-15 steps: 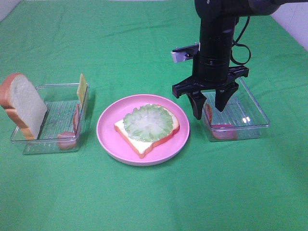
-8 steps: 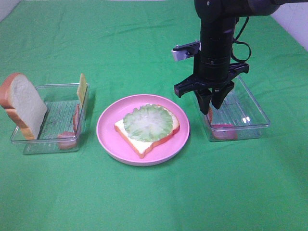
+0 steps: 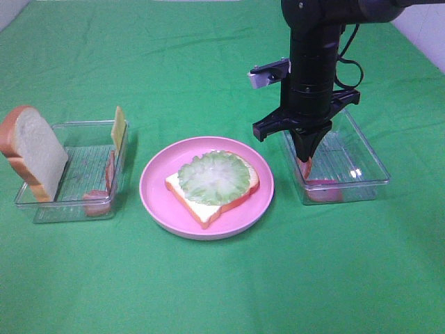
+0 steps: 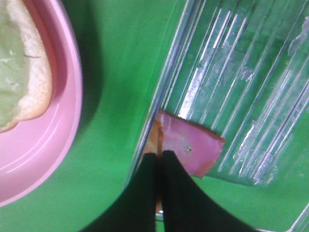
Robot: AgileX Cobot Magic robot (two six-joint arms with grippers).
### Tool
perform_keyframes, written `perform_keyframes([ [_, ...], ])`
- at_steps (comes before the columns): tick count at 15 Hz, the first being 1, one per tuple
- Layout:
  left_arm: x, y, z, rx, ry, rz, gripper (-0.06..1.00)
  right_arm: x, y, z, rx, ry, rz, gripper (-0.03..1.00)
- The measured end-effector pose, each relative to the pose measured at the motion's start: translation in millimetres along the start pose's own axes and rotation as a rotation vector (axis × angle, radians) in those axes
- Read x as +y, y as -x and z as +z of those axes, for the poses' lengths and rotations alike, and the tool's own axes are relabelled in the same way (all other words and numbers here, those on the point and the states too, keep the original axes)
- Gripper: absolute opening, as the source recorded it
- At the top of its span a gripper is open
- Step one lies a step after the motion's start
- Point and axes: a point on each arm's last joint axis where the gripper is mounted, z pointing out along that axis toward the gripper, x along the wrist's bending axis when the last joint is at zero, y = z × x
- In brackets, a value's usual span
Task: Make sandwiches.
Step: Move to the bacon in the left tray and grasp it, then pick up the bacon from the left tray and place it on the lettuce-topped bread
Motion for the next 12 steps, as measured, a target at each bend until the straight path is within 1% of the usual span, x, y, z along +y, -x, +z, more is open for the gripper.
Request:
perform_keyframes([
  [4,0.0,0.0,0.0,0.000,0.000,0.000,0.67,-0.1,0.1,-0.4,0.000,0.001,0.000,0.00],
  [6,0.0,0.0,0.0,0.000,0.000,0.000,0.67,-3.9,2.2,-17.0,0.000,0.040,0.005,0.00],
  [7,0.0,0.0,0.0,0.000,0.000,0.000,0.67,-10.7,4.4,-37.7,0.005,0.078,0.013,0.00],
  [8,0.0,0.0,0.0,0.000,0.000,0.000,0.67,-19.0,4.7,-59.3,0.032,0.119,0.024,0.00],
  [9,0.0,0.0,0.0,0.000,0.000,0.000,0.67,-23.5,3.7,-71.3,0.060,0.147,0.030,0.00],
  [10,0.0,0.0,0.0,0.000,0.000,0.000,0.67,-31.5,1.0,-90.5,0.115,0.195,0.020,0.00],
  [11,0.0,0.0,0.0,0.000,0.000,0.000,0.67,-35.5,-1.4,-99.4,0.154,0.216,0.015,0.00],
  [12,0.0,0.0,0.0,0.000,0.000,0.000,0.67,-35.5,-1.4,-99.4,0.154,0.216,0.015,0.00],
])
